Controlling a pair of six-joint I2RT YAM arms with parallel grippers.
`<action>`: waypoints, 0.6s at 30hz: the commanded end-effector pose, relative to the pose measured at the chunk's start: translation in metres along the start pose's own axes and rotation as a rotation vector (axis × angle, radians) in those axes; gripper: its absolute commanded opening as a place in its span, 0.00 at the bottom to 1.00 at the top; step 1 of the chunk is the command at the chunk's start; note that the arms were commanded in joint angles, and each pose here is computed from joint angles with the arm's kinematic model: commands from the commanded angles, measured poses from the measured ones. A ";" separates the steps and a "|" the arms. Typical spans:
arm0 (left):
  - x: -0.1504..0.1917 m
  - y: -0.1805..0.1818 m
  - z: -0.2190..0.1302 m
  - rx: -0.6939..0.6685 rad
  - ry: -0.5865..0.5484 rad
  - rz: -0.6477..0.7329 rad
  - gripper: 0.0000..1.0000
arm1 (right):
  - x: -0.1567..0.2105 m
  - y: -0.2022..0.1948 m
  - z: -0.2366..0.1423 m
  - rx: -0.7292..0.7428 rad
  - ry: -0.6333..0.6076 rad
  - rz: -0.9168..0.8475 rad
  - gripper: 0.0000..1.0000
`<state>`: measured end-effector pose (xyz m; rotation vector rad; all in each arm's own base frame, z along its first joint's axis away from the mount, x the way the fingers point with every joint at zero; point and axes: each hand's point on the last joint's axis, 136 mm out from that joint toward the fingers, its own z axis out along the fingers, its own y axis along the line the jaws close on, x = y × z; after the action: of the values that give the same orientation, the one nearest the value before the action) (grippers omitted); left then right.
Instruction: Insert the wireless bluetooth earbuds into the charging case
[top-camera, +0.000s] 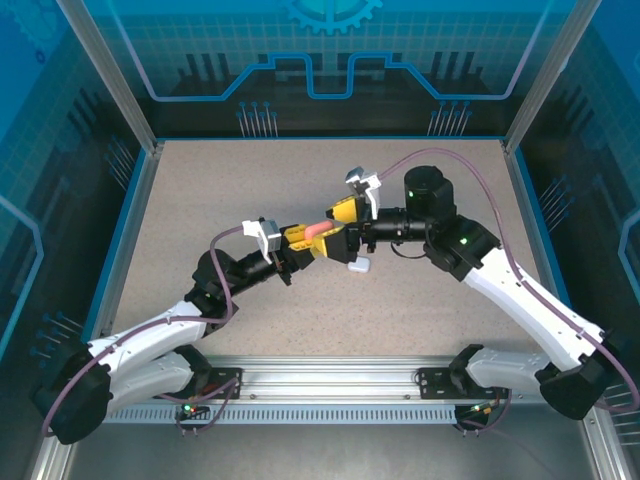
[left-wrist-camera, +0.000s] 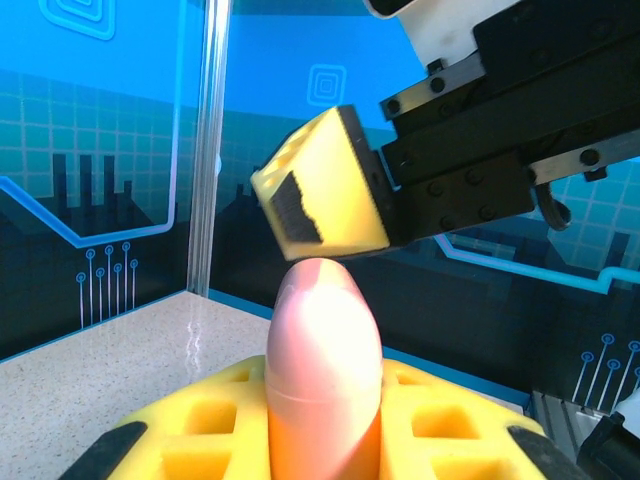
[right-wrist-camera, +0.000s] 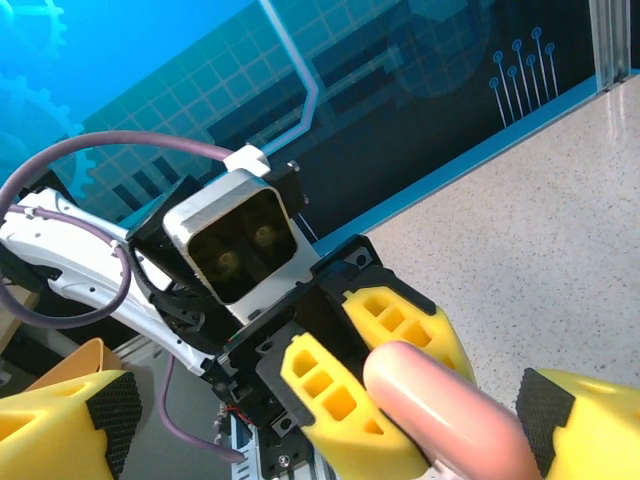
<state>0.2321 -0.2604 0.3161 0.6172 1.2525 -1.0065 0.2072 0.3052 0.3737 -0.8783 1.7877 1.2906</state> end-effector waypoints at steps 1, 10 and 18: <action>-0.014 -0.003 0.002 0.004 -0.040 0.028 0.00 | 0.007 -0.005 -0.008 0.083 0.018 -0.022 1.00; 0.030 0.025 0.001 -0.136 0.119 -0.075 0.00 | 0.055 -0.119 -0.075 0.809 0.105 0.101 1.00; 0.120 0.068 -0.017 -0.401 0.430 -0.319 0.00 | 0.113 -0.168 -0.112 1.014 0.139 0.208 1.00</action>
<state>0.2731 -0.2536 0.2133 0.4441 1.7517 -0.8925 0.2739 0.1708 0.2354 -0.3123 2.2826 0.4025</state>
